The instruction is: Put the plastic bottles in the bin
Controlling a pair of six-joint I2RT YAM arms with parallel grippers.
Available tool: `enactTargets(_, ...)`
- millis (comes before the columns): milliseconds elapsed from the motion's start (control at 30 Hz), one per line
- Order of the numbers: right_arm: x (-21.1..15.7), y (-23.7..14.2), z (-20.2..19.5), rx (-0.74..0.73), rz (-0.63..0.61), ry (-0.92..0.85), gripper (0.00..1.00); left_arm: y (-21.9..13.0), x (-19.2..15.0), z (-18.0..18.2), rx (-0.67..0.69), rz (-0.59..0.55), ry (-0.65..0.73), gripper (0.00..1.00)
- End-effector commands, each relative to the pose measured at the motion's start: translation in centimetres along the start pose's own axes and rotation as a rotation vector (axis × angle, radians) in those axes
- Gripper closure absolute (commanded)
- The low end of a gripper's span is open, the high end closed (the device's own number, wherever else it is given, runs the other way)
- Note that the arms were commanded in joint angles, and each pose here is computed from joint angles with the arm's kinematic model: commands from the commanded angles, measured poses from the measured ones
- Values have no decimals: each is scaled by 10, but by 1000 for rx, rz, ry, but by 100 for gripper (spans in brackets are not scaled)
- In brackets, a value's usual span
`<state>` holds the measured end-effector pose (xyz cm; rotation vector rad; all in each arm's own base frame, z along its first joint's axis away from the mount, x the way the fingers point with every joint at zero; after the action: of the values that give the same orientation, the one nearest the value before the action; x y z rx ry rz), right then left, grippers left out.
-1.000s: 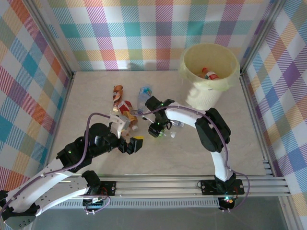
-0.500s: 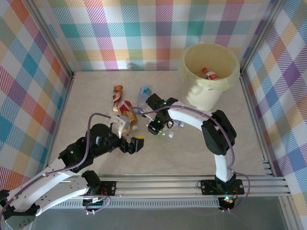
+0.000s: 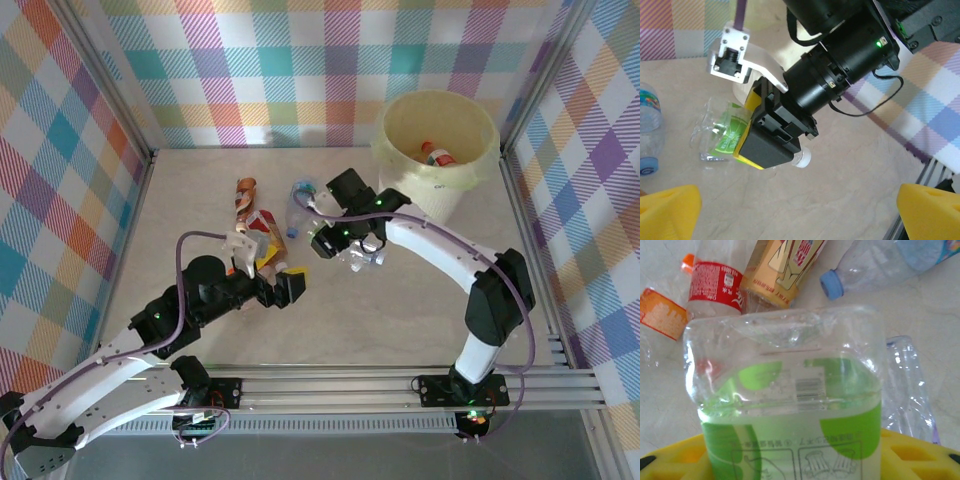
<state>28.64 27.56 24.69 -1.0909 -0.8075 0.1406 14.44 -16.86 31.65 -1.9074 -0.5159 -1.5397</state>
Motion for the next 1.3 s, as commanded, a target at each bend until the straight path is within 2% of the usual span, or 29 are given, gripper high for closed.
enactTargets(0,20,-30,4,27,-119,22,42,6,14,-2,3,-88,-34,0)
enactTargets(167,35,-56,1,-3,-219,77,43,17,21,-8,-48,-75,-25,0)
enactTargets(567,71,-142,-27,-98,-575,176,44,33,30,-29,-261,-72,-7,0)
enactTargets(800,90,-189,-61,-241,-769,306,41,39,32,-32,-286,-42,-19,0)
enactTargets(900,99,-208,-74,-269,-843,355,38,44,28,-29,-250,-16,-53,0)
enactTargets(1067,115,-222,-100,-372,-879,413,37,48,22,-27,-232,14,-77,0)
enactTargets(1267,125,-224,-137,-466,-866,499,38,49,20,-27,-229,35,-80,0)
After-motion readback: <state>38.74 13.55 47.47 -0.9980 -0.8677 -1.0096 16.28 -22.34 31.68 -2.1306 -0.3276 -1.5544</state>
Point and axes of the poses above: each hand's point on the last joint's axis, 136 mm out from that joint toward the fingers, its own y axis out along the fingers, its own z axis along the line the jaws close on, x = y × z, the point moved 8 cm from there along -y, back along the fingers, and after that the axes turned 13 degrees about y, right-handed, at the moved point
